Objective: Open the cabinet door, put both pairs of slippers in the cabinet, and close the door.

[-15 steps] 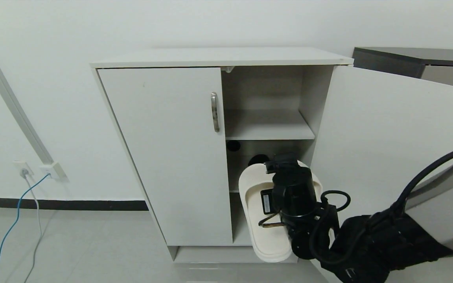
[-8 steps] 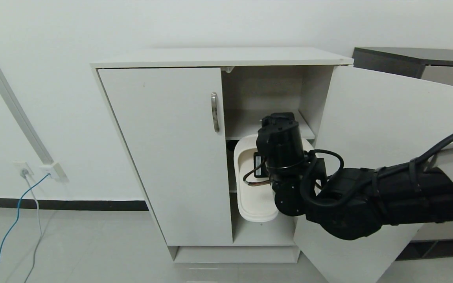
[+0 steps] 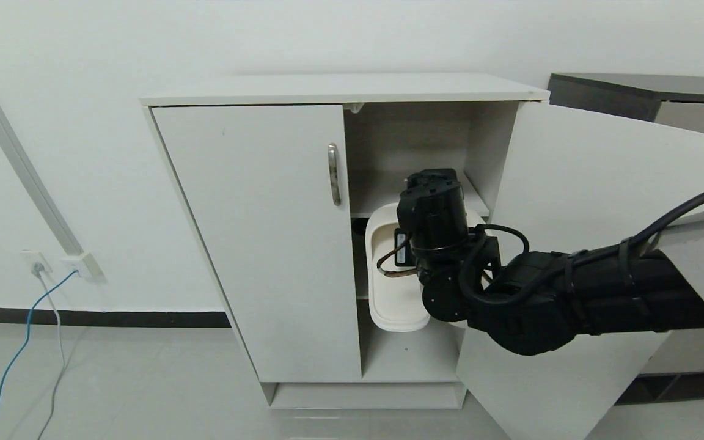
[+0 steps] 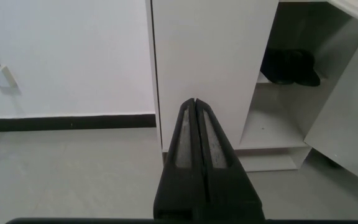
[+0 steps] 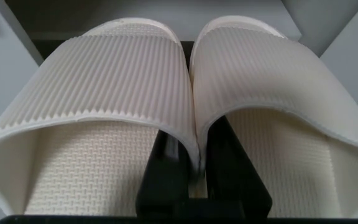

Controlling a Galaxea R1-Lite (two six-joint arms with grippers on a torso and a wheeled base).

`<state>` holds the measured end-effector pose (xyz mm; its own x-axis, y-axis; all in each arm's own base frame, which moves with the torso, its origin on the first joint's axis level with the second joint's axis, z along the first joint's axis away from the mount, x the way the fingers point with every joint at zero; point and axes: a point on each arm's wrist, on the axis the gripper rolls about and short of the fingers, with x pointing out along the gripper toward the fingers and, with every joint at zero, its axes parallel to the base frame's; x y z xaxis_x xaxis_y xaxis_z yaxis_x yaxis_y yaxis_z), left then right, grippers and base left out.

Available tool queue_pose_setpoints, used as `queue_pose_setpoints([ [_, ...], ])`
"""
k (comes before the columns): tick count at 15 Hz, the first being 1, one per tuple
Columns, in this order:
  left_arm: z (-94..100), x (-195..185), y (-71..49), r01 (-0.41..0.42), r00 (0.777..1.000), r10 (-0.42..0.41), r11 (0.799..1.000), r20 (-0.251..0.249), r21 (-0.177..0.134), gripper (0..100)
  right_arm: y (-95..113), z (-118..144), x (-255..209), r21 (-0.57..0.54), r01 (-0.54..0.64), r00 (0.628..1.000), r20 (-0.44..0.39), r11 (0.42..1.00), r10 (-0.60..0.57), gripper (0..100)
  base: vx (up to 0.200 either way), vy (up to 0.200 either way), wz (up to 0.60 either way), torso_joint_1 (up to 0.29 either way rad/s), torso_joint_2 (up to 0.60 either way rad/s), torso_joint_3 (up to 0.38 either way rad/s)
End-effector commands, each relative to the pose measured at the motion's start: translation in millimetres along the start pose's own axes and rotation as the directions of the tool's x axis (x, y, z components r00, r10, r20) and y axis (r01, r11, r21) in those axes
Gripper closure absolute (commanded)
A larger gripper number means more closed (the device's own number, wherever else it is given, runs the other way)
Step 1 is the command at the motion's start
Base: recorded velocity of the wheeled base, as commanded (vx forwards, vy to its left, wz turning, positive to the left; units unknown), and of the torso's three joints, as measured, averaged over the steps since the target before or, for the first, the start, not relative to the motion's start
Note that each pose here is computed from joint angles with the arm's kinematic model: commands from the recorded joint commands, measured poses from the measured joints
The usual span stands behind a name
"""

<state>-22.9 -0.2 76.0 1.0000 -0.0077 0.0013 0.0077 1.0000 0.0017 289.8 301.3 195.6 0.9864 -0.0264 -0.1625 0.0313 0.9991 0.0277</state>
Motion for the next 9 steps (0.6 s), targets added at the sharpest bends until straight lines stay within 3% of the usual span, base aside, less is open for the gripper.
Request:
queue_pose_setpoints([
  [1,0.0,0.1,0.0,0.0,1.0,0.0,1.0,-0.001,0.0,100,0.0,-0.6,0.3,-0.002,0.0,1.0,-0.001,1.0,0.0,100,0.2,0.0,0.0,0.017,0.0,0.007],
  [9,0.0,0.1,0.0,0.002,1.0,-0.002,1.0,-0.001,0.0,100,-2.2,0.1,-2.6,-0.01,0.0,1.0,-0.001,1.0,0.0,100,0.2,0.0,0.0,-0.001,0.0,0.003],
])
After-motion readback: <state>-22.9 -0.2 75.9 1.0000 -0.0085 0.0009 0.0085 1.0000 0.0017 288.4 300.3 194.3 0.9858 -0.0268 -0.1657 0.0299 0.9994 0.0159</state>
